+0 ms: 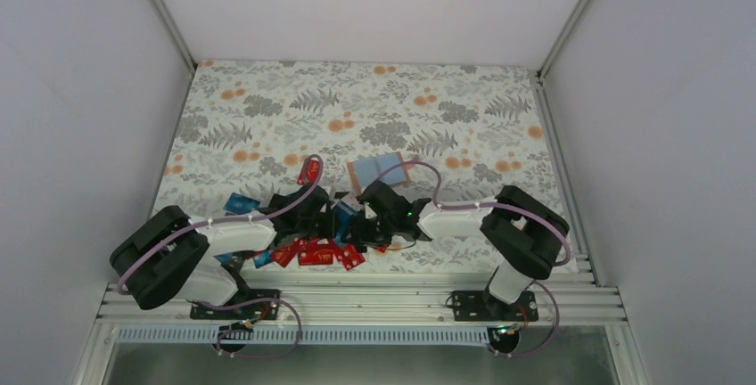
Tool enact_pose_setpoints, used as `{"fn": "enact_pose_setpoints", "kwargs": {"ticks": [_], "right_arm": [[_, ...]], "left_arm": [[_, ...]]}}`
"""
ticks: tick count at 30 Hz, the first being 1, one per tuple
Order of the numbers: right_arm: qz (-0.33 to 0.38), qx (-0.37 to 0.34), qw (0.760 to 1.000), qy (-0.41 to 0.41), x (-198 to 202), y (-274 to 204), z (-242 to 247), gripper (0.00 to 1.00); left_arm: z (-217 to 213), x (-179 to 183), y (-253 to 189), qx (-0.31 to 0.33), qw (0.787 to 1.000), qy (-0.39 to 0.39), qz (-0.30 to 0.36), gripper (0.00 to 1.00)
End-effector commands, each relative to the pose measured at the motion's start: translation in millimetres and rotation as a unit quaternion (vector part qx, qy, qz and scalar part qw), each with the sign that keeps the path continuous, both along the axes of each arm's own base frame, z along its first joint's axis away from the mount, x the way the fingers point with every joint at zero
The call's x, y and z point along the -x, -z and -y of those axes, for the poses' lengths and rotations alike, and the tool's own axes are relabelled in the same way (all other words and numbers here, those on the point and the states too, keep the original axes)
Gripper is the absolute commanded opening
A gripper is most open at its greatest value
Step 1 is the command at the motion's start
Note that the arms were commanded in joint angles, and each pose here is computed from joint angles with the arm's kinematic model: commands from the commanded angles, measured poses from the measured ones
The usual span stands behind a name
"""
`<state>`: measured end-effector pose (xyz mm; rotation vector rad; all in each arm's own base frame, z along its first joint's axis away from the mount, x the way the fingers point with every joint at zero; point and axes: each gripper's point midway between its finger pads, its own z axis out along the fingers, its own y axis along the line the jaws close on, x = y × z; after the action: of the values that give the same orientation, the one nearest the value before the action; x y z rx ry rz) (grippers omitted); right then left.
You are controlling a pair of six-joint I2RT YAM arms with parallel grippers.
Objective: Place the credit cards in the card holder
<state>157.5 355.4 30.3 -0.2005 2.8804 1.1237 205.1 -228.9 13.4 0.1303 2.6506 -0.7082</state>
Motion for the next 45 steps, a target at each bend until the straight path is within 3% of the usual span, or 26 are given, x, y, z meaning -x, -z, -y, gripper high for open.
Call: {"fn": "enact_pose_setpoints", "kwargs": {"ticks": [1, 17, 31, 41, 45], "right_arm": [[0.064, -0.068, 0.995, 0.023, -23.6, -47.2, -11.2, 0.42], [0.063, 0.028, 0.995, 0.069, -7.2, -29.1, 62.4, 0.42], [0.095, 0.067, 0.992, 0.041, -14.1, -8.5, 78.2, 0.38], [0.144, 0.077, 0.986, 0.022, -33.6, -31.1, 89.2, 0.47], [0.128, 0.089, 0.987, 0.026, -45.6, -21.6, 103.1, 0.48]], "left_arm": [[3.1, 56.3, 19.8, 0.01, 0.994, 0.058, -0.094, 0.02], [47.9, 61.3, 18.9, 0.004, 0.991, 0.104, -0.084, 0.02], [59.5, 61.1, 22.6, -0.009, 0.991, 0.11, -0.08, 0.02], [57.7, 56.4, 15.2, -0.013, 0.993, 0.099, -0.069, 0.02], [58.3, 54.0, 5.5, -0.005, 0.994, 0.091, -0.057, 0.02]]}}
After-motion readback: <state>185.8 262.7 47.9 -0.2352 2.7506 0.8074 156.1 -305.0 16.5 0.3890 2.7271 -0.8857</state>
